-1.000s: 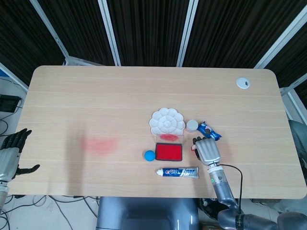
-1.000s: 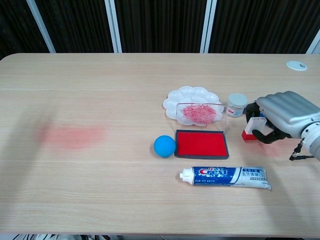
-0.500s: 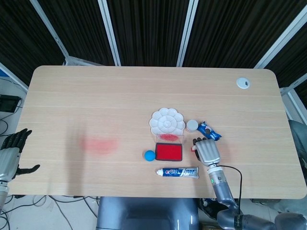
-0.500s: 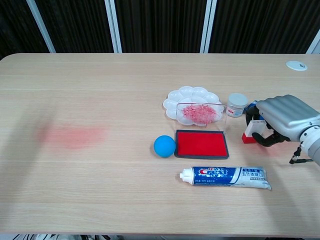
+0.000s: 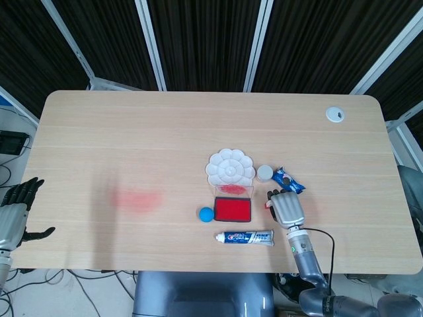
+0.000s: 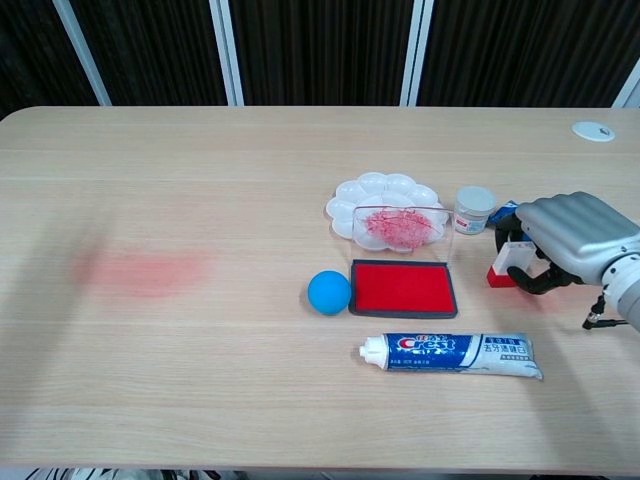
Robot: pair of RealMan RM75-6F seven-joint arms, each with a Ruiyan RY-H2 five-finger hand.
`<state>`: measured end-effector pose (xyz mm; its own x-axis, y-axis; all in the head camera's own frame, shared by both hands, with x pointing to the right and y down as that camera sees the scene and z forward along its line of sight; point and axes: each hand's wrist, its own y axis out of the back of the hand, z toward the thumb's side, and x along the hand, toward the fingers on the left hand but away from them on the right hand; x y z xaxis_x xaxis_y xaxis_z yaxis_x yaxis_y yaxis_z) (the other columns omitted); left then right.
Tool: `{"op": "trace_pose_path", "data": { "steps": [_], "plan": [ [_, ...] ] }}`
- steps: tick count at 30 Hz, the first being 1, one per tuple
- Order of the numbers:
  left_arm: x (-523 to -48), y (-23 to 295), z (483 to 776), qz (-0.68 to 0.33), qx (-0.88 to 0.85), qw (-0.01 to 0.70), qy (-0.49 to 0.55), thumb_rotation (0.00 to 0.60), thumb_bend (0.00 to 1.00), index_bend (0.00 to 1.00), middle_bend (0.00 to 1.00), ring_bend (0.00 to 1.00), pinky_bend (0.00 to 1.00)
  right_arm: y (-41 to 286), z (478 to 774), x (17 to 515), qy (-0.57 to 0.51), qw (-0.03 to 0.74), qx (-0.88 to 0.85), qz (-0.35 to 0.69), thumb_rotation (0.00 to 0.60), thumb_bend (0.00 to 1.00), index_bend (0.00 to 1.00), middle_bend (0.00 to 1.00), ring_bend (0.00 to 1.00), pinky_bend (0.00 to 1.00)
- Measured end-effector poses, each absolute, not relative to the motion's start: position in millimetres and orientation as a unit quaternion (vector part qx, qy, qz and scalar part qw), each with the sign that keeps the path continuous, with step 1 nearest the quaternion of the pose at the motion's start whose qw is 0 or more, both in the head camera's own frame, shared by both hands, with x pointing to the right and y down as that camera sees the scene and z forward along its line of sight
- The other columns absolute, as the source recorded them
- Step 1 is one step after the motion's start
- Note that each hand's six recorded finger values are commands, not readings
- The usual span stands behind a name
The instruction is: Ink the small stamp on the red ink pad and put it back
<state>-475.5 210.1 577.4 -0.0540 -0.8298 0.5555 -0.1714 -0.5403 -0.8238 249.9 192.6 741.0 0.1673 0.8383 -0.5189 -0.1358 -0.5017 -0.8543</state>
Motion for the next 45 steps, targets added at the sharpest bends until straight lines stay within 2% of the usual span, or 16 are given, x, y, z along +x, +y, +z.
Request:
{"op": "trace_pose_path", "data": {
  "steps": [45],
  "plan": [
    [-475.4, 210.8, 576.8, -0.609, -0.632, 0.273, 0.395, 0.6, 0.03, 0.0, 0.0, 0.0, 0.0, 197.4, 742.3, 254.8, -0.266, 0.411, -0.632, 0.601, 0.6, 0.42, 0.62, 0.46, 0.45, 0.48]
  ]
}}
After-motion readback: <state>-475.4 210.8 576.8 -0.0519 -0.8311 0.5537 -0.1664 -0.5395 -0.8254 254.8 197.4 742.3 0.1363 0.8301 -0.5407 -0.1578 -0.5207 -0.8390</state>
